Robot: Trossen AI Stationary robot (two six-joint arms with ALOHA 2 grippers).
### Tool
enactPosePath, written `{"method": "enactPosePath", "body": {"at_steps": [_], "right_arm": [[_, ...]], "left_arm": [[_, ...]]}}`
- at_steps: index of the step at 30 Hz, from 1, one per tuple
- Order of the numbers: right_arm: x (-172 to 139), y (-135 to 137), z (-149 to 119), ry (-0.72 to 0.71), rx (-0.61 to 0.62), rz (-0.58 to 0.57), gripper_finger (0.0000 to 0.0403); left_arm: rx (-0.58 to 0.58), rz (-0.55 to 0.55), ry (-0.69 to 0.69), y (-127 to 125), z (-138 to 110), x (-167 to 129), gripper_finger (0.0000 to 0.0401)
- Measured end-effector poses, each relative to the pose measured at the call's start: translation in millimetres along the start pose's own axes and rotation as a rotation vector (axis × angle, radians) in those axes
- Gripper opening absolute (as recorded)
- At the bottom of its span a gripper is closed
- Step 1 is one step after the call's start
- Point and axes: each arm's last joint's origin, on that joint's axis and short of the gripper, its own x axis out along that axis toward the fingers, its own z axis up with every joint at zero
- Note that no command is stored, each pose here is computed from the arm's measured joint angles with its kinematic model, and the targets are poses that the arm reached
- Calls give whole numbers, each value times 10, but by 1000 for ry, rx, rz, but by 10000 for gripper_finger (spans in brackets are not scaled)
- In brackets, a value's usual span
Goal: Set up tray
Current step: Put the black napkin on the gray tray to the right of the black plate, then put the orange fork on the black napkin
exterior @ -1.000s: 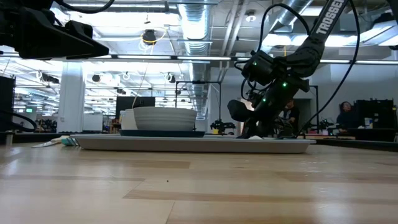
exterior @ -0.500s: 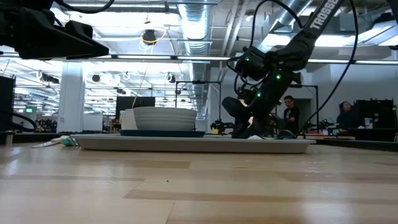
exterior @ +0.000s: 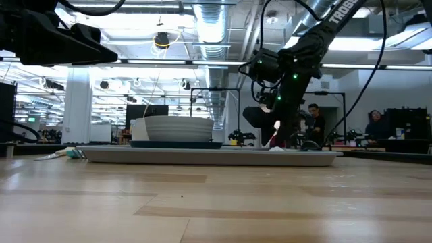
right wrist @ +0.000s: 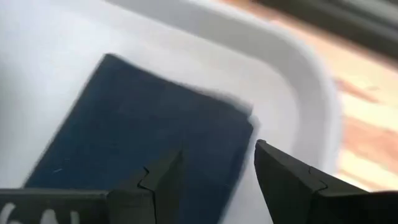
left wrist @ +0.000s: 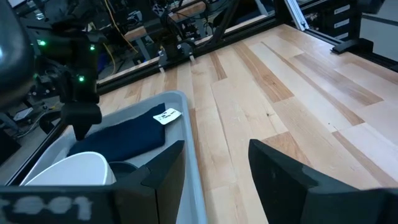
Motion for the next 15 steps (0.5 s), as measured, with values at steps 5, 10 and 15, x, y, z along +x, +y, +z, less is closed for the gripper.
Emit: {"method": "enactPosePath", "body": {"at_steps": [5,10,15], "right_arm": [[-73,-60,10,-12,-45,-207,187],[-240,-100,-133,-59,-81,-439,187],[-617,2,-415,-256,-97,-588,187]], "left_arm": [[-1,0,0,0,-1,0,167],[-6,-1,5,-1,-6,0,167],[-20,-2,8,-2,-9,0,167]]}}
